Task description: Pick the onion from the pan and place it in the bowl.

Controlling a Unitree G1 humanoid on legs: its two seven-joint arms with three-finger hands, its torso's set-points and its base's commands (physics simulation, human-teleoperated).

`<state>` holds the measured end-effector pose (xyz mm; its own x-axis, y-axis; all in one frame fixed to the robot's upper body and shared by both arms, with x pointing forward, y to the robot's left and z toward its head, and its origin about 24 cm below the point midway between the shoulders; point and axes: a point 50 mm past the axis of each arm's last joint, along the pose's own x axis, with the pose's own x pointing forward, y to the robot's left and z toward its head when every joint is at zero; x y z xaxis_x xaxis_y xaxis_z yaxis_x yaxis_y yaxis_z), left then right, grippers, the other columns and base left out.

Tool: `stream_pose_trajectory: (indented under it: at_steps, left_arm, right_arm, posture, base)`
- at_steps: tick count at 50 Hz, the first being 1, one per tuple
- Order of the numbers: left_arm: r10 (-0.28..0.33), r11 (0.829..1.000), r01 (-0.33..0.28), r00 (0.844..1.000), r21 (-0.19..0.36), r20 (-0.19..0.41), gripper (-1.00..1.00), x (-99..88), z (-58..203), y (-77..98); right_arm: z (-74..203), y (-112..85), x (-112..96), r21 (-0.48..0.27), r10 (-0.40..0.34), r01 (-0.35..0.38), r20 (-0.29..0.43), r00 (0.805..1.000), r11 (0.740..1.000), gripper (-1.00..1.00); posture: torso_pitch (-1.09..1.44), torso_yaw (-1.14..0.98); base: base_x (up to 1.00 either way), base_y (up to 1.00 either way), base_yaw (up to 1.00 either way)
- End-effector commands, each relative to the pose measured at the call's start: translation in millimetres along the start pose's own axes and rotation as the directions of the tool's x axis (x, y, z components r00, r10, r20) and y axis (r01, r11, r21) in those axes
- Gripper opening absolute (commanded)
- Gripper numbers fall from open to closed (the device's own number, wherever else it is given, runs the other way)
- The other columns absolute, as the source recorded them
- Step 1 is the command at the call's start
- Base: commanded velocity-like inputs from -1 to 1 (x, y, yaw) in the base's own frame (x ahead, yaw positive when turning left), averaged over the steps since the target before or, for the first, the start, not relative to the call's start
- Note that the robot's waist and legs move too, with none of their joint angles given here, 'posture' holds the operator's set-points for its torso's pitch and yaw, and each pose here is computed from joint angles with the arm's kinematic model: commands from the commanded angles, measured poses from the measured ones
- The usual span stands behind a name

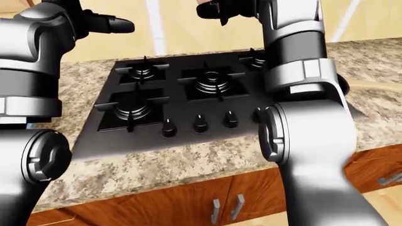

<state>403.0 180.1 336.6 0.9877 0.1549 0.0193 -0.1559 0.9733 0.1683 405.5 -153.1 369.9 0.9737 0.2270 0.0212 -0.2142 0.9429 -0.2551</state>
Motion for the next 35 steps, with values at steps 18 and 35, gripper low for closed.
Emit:
stream_pose_trajectory:
  at_steps: [18, 35]
  left_arm:
    - [0.002, 1.0, -0.001, 0.995, -0.008, 0.096, 1.0, -8.0, 25.3, 0.9]
    - [0.0, 1.0, 0.001, 0.996, -0.006, 0.094, 1.0, -7.4, 23.4, -0.2]
  right_arm:
    - [21.0, -6.4, -8.0, -0.013, -0.026, 0.027, 0.081, 0.996, 1.0, -1.0]
    - [21.3, -6.3, -8.0, -0.015, -0.027, 0.028, 0.081, 0.996, 0.999, -1.0]
  posture:
    - [0.0, 0.0]
    - [0.0, 0.0]
  base:
    - [0.0, 0.12, 0.0]
    - [0.0, 0.16, 0.0]
